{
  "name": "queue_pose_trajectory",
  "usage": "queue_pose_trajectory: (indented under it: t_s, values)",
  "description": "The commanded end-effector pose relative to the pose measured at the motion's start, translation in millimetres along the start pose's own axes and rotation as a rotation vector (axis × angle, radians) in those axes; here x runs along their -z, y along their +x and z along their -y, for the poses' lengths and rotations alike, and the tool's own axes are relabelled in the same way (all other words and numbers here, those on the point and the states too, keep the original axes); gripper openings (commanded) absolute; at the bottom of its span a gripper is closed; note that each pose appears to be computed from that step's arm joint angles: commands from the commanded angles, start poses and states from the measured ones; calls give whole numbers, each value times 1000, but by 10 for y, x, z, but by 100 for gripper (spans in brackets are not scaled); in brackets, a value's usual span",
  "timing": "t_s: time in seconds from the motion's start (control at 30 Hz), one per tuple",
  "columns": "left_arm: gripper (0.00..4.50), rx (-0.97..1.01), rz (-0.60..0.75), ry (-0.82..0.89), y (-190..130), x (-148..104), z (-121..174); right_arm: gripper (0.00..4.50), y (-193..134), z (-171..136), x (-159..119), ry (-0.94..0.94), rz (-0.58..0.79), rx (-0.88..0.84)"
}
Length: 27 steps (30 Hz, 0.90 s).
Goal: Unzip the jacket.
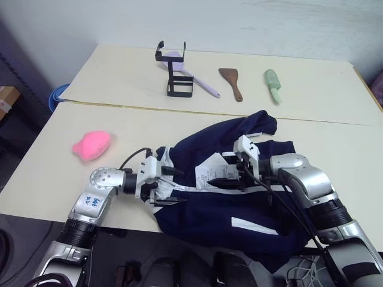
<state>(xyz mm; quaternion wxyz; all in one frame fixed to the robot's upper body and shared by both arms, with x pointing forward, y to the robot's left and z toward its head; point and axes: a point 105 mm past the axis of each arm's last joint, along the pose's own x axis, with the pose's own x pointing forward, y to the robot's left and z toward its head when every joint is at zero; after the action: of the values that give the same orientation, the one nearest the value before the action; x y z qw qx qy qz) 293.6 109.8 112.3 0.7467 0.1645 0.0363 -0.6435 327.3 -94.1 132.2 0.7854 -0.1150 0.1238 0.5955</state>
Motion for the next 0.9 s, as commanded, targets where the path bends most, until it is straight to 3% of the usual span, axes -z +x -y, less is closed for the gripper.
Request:
queue_pose_trajectory:
  t_s: [0.03, 0.23, 0.37, 0.5, 0.63, 0.77, 0.9]
  values:
    - [450, -25, 7, 24, -14, -43, -18, 355, -11, 1, -181, -129, 40, 10]
    - [450, -30, 7, 12, 37, -12, -12, 145, -14, -57, -212, -197, 71, -7]
    - [450, -44, 22, 10, 114, -13, -45, 8, -31, -91, -27, -124, 4, -44]
    - [450, -49, 11, 4, 169, 8, -65, 3, -115, -149, 54, -131, -36, -80]
    - [450, -54, -57, -14, 170, 131, -58, 3, -332, -183, -267, -304, 104, -24]
    - [450, -77, -114, -59, 139, 296, -27, 3, -748, -92, -448, -580, 57, 186]
    - [450, -113, -183, -59, 136, 466, -6, 3, -1177, -3, -403, -702, -52, 390]
